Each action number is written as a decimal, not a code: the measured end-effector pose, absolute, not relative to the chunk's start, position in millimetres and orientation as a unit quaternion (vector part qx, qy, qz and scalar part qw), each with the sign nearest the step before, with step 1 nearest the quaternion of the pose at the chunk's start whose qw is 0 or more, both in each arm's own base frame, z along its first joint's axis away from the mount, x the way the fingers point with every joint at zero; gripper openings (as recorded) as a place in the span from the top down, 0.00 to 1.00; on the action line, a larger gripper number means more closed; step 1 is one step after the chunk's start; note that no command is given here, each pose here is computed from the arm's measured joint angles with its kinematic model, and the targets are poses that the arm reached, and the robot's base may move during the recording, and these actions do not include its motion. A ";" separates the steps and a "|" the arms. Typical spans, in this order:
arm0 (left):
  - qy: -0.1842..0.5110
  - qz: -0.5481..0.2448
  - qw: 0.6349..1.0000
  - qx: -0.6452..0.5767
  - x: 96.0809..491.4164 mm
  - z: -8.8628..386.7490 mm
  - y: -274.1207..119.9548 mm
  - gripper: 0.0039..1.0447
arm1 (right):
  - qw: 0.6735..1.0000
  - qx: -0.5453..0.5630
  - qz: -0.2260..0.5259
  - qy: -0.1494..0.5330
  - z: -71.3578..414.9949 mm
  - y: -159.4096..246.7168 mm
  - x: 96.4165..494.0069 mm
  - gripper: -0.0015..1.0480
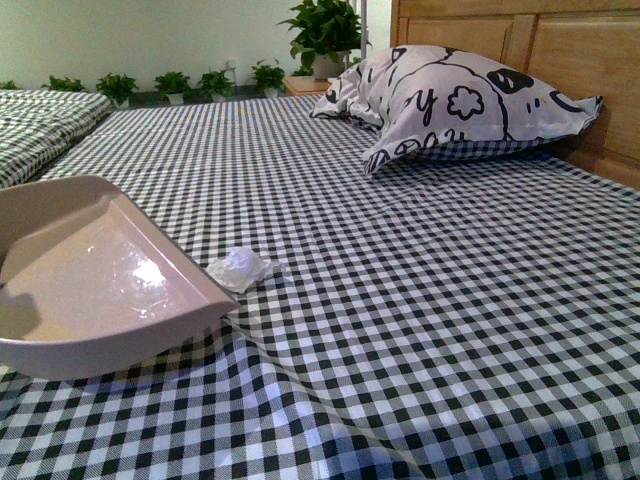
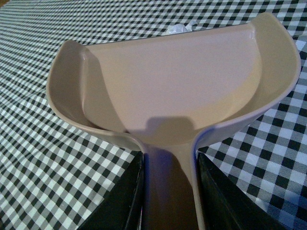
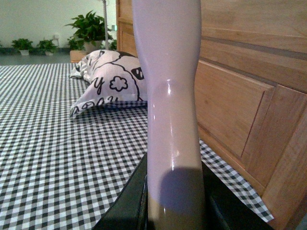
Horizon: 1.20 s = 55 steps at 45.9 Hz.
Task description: Clean up trash
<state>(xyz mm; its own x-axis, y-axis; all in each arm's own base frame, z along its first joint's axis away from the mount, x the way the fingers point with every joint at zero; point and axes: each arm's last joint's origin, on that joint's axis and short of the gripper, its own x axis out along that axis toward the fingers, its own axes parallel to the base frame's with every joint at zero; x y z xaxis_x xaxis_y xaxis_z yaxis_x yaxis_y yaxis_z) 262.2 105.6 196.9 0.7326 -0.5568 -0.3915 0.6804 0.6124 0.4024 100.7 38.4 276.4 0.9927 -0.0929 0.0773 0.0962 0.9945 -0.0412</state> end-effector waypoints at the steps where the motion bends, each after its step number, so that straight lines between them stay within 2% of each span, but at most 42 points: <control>1: 0.116 -0.348 0.891 0.269 262.7 195.6 105.8 0.73 | 0.998 -0.022 -0.047 -0.038 276.4 38.4 100.7 0.81; 29: 0.153 -0.352 0.889 0.251 276.0 163.7 110.2 0.73 | 0.998 -0.022 -0.047 -0.038 276.4 38.4 100.7 0.81; 47: 0.205 -0.368 0.877 0.229 284.0 168.7 112.9 0.73 | 0.998 -0.022 -0.047 -0.038 276.4 38.4 100.7 0.81; 55: 0.207 -0.369 0.876 0.231 284.9 169.0 113.4 0.73 | 0.998 -0.022 -0.047 -0.038 276.4 38.4 100.7 0.81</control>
<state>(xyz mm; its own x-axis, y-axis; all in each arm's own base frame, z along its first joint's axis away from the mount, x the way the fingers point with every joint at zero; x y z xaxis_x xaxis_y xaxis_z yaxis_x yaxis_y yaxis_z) 284.9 113.4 169.0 0.6424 -0.5514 -0.5322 0.7420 0.6212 0.2520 100.7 38.4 276.4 0.9926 -0.0929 0.0776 0.0963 0.9945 -0.0410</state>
